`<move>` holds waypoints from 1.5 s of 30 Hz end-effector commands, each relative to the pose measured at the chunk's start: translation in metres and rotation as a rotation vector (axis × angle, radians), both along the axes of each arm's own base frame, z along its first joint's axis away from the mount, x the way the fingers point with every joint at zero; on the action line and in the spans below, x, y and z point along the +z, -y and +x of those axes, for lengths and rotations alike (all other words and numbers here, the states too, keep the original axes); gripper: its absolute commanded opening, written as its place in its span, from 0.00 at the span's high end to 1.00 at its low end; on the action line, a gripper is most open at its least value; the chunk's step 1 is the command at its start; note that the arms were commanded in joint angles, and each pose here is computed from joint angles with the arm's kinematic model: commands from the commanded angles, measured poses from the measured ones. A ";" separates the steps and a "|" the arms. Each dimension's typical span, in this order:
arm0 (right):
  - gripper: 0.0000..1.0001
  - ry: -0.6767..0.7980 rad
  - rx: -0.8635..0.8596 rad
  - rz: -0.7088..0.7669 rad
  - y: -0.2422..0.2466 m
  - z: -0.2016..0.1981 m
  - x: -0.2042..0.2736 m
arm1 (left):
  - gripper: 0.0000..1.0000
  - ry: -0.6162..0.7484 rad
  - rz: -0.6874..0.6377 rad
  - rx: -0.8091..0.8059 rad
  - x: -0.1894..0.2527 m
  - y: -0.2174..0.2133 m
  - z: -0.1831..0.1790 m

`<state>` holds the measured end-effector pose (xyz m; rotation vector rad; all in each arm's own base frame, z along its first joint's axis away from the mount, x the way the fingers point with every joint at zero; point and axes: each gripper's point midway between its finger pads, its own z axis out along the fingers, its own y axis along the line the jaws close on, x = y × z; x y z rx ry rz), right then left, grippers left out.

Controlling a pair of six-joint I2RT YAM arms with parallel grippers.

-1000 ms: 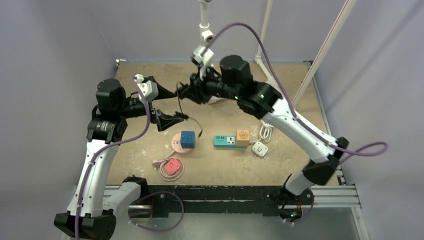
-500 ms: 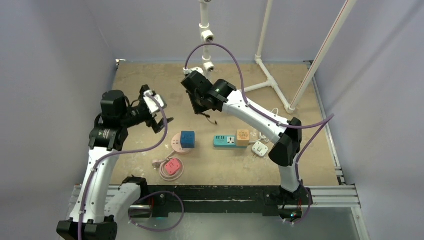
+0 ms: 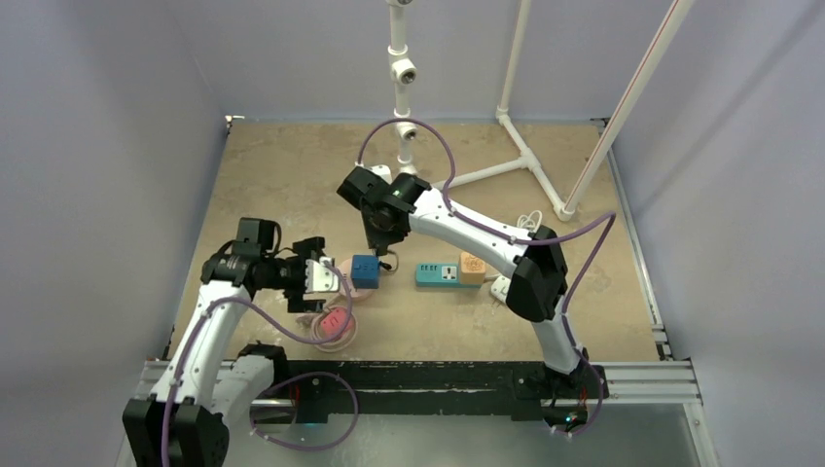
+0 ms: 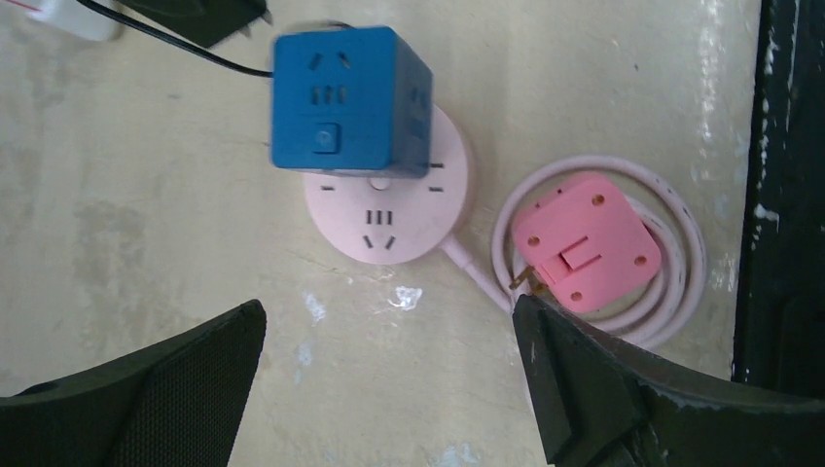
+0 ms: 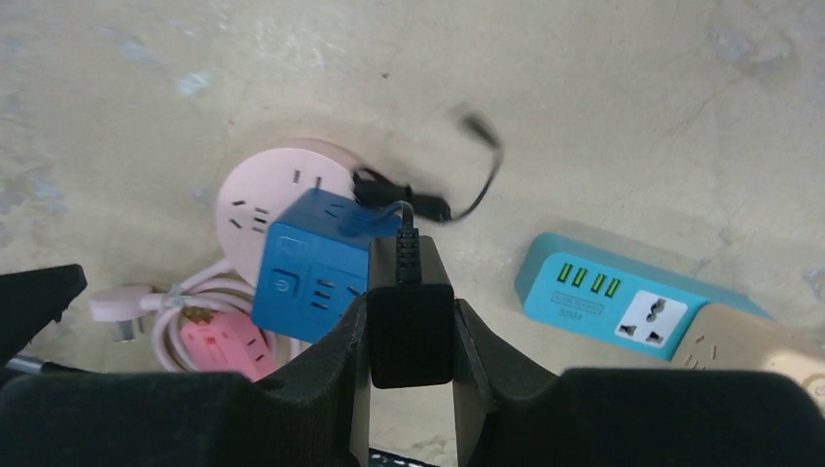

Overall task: Insert the plug
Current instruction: Move the socket to the center of the board.

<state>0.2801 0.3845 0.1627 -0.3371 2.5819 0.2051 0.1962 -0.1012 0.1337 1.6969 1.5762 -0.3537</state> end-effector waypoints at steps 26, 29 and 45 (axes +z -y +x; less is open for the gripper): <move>1.00 0.093 -0.178 -0.117 0.063 0.048 0.019 | 1.00 -0.129 0.108 -0.215 -0.110 0.014 0.014; 1.00 0.091 -0.177 -0.122 0.064 0.051 0.015 | 1.00 -0.145 0.110 -0.246 -0.110 0.019 0.009; 1.00 0.084 -0.173 -0.092 0.048 0.053 0.002 | 0.90 -0.241 0.001 -0.403 -0.096 0.065 -0.019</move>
